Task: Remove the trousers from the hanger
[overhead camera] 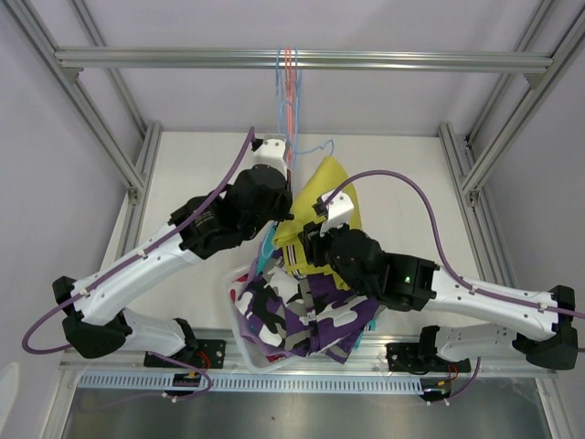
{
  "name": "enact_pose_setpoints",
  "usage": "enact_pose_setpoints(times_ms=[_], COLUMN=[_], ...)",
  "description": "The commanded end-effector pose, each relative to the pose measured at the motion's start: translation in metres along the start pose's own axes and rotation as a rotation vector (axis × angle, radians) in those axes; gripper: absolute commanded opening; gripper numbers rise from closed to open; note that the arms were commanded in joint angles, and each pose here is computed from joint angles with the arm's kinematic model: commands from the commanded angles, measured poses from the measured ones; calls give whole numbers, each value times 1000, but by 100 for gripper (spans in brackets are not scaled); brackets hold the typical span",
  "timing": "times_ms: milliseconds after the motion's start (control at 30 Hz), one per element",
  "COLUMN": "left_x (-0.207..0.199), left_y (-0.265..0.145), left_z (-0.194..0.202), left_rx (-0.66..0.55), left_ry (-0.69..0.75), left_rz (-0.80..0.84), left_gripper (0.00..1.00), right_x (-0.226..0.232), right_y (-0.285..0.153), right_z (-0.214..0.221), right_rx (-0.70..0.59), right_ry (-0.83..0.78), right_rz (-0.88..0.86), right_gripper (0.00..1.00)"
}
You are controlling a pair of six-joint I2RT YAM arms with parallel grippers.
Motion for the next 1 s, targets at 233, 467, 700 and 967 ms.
enact_pose_setpoints(times_ms=[233,467,700,967], left_x=[7,2,-3,-5], left_y=[-13,-13,-11,-12], left_z=[-19,-16,-12,-12], left_rx=[-95,-84,-68,-65], left_ry=[-44,-45,-46,-46], left_rz=[19,57,94,114], left_gripper=[0,0,1,0], right_x=[16,13,5,-25], right_y=[9,-5,-48,-87], right_z=[-5,-43,-137,-157], right_rx=[-33,-67,-211,-262], right_ry=[49,47,47,79], right_rz=[-121,-91,-41,8], right_gripper=[0,0,0,0])
Point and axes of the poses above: each gripper's point midway between its finger pads, its own y axis out along the fingers, its own x axis along the line the jaws close on, z = x × y, the point moved 7 cm from there along -y, back along the fingers, and after that the axes turned 9 degrees about y, right-handed, at the moved point
